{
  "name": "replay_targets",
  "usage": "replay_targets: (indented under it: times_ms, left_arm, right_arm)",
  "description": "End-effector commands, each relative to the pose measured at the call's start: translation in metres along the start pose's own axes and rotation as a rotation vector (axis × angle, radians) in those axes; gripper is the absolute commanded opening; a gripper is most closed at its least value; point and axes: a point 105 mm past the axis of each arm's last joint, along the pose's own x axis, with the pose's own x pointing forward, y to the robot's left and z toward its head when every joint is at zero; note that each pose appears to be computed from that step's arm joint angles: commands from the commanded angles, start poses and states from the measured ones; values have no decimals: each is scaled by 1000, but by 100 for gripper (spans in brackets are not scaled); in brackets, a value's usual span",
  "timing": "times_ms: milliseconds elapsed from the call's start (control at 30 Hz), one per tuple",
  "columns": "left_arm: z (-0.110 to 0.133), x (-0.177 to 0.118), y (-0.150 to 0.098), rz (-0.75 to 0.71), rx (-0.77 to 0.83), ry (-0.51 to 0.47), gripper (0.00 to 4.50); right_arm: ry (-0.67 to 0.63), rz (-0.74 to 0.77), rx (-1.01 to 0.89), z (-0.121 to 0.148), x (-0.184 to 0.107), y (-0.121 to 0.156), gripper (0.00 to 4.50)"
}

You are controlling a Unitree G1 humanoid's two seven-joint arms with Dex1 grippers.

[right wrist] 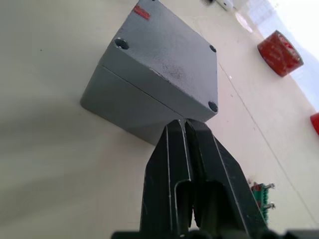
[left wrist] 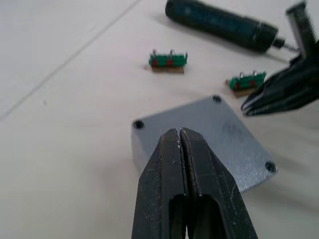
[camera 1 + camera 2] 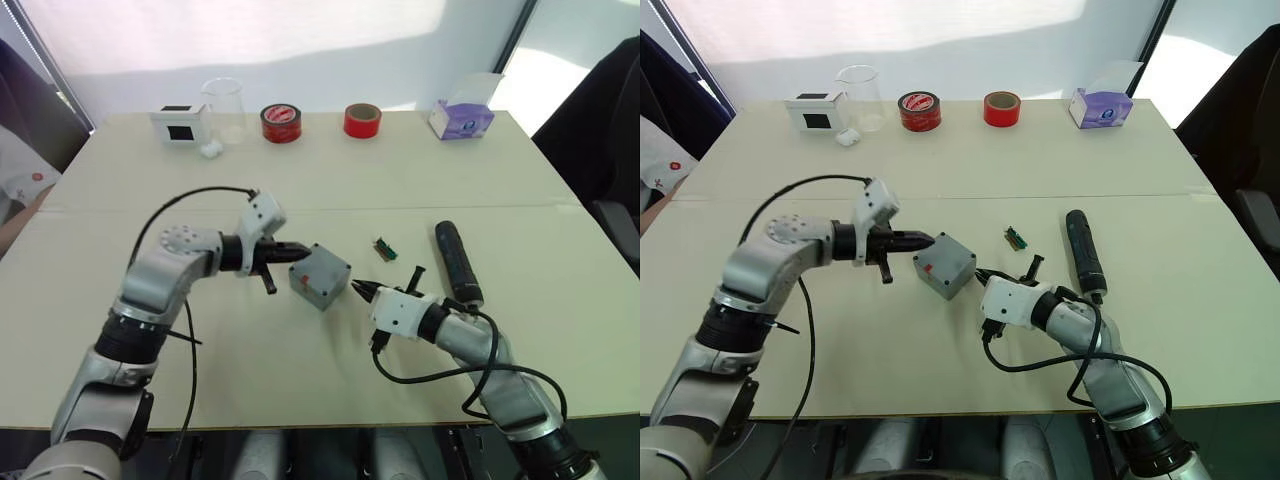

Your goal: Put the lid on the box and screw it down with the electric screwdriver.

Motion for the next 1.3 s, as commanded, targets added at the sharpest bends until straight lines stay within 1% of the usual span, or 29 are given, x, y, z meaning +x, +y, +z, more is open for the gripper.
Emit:
replay_targets:
  times_ms: [33,100,200,233,300,433,600,700,933,1067,1300]
  left_arm:
    - [12,-12,24,100,-20,-52,0]
    - [4,-13,35,148,-6,-22,0]
    - [-20,-7,49,236,25,74,0]
    - [-27,-5,50,235,26,91,0]
    - [-41,8,39,181,13,109,0]
    - [-53,22,22,112,-7,119,0]
    - [-60,25,1,34,-22,131,0]
    - [-62,23,-5,26,-31,137,0]
    - [-68,7,-32,5,-52,160,0]
    - [-67,3,-37,23,-61,165,0]
    - [-68,1,-35,46,-61,179,0]
  right_arm:
    - [-31,6,44,12,1,-2,7]
    - [-25,13,74,12,4,-2,7]
    - [-13,34,127,13,11,-1,7]
    - [-6,44,134,13,13,0,7]
    - [10,91,154,12,18,6,7]
    - [27,109,159,11,25,5,7]
    - [37,105,153,9,31,1,7]
    - [35,109,151,9,32,2,7]
    - [4,127,166,16,36,6,7]
    - [-10,149,175,18,36,9,7]
    - [-14,163,182,19,37,11,7]
